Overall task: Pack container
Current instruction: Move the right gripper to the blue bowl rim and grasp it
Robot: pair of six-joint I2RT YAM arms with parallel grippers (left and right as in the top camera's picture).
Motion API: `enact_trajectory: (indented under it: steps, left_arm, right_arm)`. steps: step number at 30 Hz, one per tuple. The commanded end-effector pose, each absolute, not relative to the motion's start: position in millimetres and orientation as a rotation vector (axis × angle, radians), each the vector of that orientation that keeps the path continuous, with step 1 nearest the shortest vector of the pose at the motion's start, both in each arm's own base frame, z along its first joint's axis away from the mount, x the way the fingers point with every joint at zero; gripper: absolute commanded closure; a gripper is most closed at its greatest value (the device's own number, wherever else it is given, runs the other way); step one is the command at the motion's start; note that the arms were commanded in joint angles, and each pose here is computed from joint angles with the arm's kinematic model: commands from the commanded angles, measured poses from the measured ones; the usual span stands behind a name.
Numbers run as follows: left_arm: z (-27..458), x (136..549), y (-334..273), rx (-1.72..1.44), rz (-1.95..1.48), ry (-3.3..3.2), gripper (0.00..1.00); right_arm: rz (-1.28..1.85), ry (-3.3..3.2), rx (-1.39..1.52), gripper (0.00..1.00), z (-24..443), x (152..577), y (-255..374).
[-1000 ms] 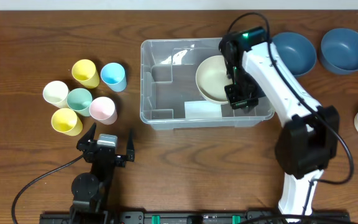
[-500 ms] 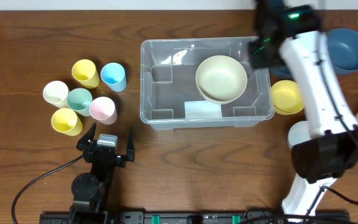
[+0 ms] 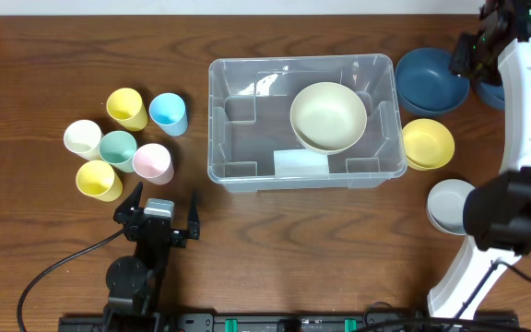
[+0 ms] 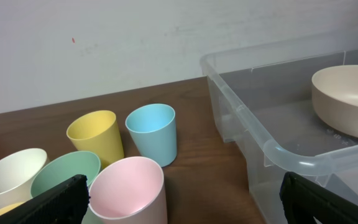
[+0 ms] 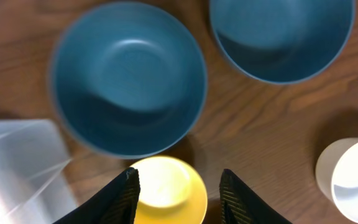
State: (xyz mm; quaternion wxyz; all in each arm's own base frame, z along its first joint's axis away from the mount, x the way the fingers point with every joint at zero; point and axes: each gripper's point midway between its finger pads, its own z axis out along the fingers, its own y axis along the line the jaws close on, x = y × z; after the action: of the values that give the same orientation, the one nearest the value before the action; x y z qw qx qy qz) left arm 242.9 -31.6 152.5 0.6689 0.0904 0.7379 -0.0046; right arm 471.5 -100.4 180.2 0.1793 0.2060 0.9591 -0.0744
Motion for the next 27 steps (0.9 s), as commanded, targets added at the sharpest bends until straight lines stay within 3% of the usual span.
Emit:
enact_trajectory:
  steps: [1, 15, 23, 27]
  left_arm:
    - [137.2, 242.2, -29.8, 0.207, -0.001, 1.711, 0.02]
    - [137.2, 242.2, -29.8, 0.207, -0.001, 1.711, 0.02]
    - [137.2, 242.2, -29.8, 0.208, -0.001, 1.711, 0.02]
    - [137.2, 242.2, -29.8, 0.207, -0.001, 1.711, 0.02]
  right_arm:
    - [-0.204, 2.732, 0.748, 0.59, 148.9, 473.9, -117.7]
    - [-0.081, 2.877, 0.907, 0.71, 48.5, 478.5, -124.9]
    - [-0.06, 2.879, 0.91, 0.84, 40.5, 481.4, -124.3]
    - [-0.061, 2.873, 0.918, 0.96, 40.6, 481.3, -127.6]
